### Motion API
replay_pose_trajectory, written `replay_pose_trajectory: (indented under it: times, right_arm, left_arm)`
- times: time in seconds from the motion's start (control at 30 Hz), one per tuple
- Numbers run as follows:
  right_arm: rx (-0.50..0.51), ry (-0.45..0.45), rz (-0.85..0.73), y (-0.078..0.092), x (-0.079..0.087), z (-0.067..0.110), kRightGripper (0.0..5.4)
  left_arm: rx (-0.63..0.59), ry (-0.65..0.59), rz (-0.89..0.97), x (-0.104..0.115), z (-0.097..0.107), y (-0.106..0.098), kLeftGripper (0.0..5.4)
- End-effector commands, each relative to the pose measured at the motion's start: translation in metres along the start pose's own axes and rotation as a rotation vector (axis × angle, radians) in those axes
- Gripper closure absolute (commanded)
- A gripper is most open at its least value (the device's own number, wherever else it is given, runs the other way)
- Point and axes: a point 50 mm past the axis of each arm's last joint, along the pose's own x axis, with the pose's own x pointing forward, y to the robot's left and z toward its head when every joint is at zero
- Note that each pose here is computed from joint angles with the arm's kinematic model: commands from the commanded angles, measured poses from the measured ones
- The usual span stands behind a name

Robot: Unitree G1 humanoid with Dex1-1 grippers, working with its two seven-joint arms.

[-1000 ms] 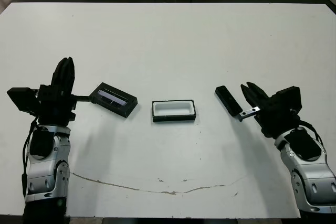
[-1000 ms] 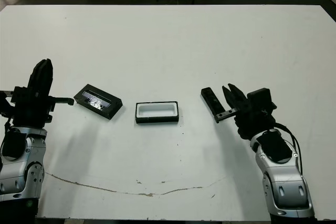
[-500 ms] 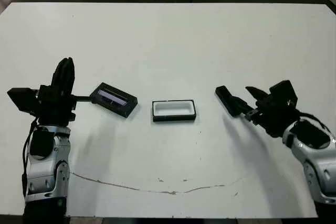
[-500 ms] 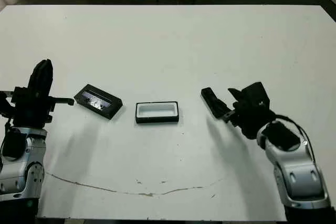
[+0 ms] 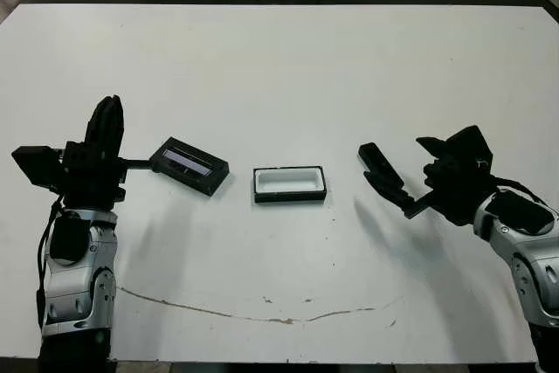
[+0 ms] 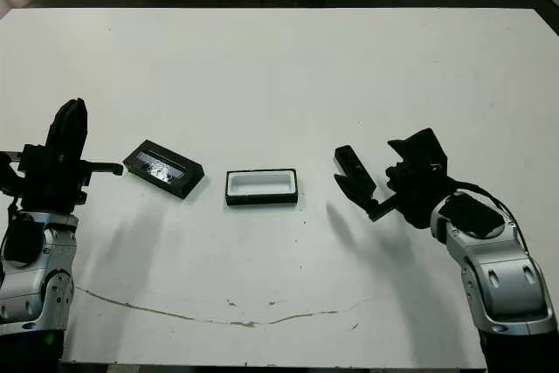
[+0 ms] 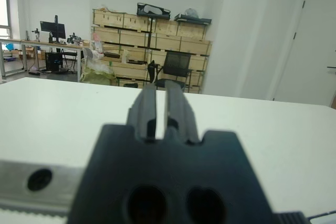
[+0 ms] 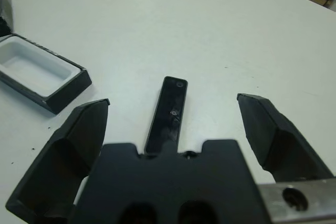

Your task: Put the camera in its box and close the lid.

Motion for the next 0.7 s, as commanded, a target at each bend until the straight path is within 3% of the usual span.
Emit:
replay_pose_trajectory:
  times: [0.03,0.27,0.7]
  right_arm:
    - [0.032,0.048,-0.027,0.0064,-0.0006,-0.0115,0.02]
    - [0.075,0.038,-0.040,0.0108,-0.0006,-0.0187,0.02]
    - [0.040,0.079,-0.058,0.0149,-0.0016,-0.0204,0.02]
  left_arm:
    - [-0.007,0.050,0.009,-0.0054,-0.0068,0.0027,5.40]
    - [0.004,0.046,0.007,-0.0052,-0.0068,0.0029,5.40]
    - [0.008,0.044,0.007,-0.0052,-0.0075,0.0030,5.40]
